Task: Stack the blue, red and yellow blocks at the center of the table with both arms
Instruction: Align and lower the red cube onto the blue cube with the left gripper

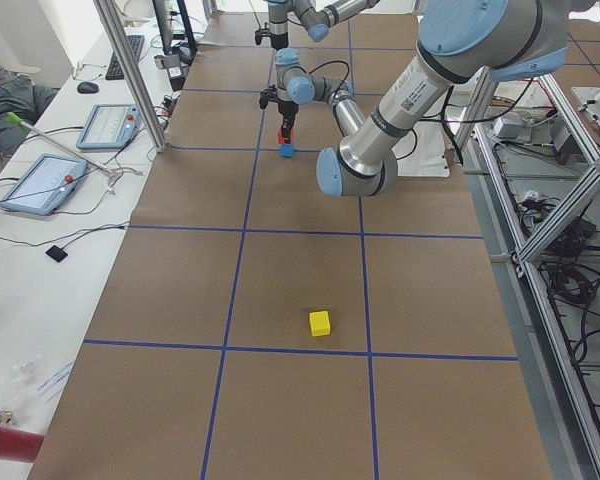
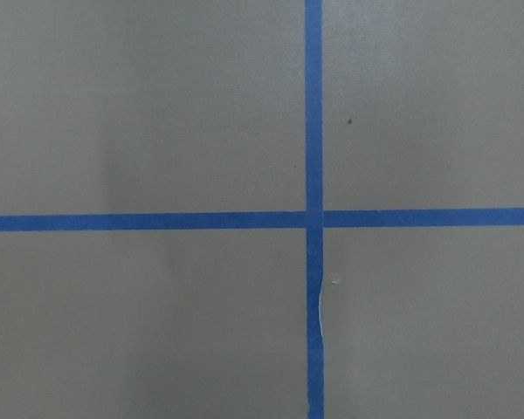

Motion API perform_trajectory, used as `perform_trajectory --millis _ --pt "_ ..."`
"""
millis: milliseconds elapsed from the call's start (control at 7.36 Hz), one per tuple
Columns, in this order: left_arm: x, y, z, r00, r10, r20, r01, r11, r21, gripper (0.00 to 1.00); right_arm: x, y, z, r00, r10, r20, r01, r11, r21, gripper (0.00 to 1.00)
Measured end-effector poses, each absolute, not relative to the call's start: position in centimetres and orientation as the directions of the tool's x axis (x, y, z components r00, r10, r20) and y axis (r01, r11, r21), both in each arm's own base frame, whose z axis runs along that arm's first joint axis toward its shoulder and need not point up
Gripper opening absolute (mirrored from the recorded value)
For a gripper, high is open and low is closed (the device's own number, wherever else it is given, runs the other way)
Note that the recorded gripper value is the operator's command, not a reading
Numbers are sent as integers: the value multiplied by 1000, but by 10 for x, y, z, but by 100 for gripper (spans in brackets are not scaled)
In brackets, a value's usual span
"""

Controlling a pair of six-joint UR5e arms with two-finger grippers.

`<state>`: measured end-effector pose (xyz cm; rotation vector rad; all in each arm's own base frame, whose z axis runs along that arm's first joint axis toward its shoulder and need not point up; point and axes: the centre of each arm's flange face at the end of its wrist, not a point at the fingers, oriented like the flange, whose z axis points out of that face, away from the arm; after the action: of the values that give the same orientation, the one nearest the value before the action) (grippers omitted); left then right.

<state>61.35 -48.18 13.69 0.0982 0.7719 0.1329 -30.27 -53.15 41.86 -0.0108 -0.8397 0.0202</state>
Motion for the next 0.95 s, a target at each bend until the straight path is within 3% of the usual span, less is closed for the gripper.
perform_trajectory --millis 136,272,407,951 --pt "614 -482 138 710 155 -687 -84 987 136 52 -303 -532 417 666 21 745 -13 1000 -17 100" --pt "614 -482 138 711 154 -686 -84 987 135 89 -303 -531 417 665 21 746 -13 1000 -16 100" --pt "615 -481 139 713 154 -685 -85 987 133 99 -303 -531 417 665 21 746 -13 1000 -17 100" --pt "619 -477 139 712 153 -685 -89 988 129 99 -303 -531 417 665 21 747 -12 1000 -18 100"
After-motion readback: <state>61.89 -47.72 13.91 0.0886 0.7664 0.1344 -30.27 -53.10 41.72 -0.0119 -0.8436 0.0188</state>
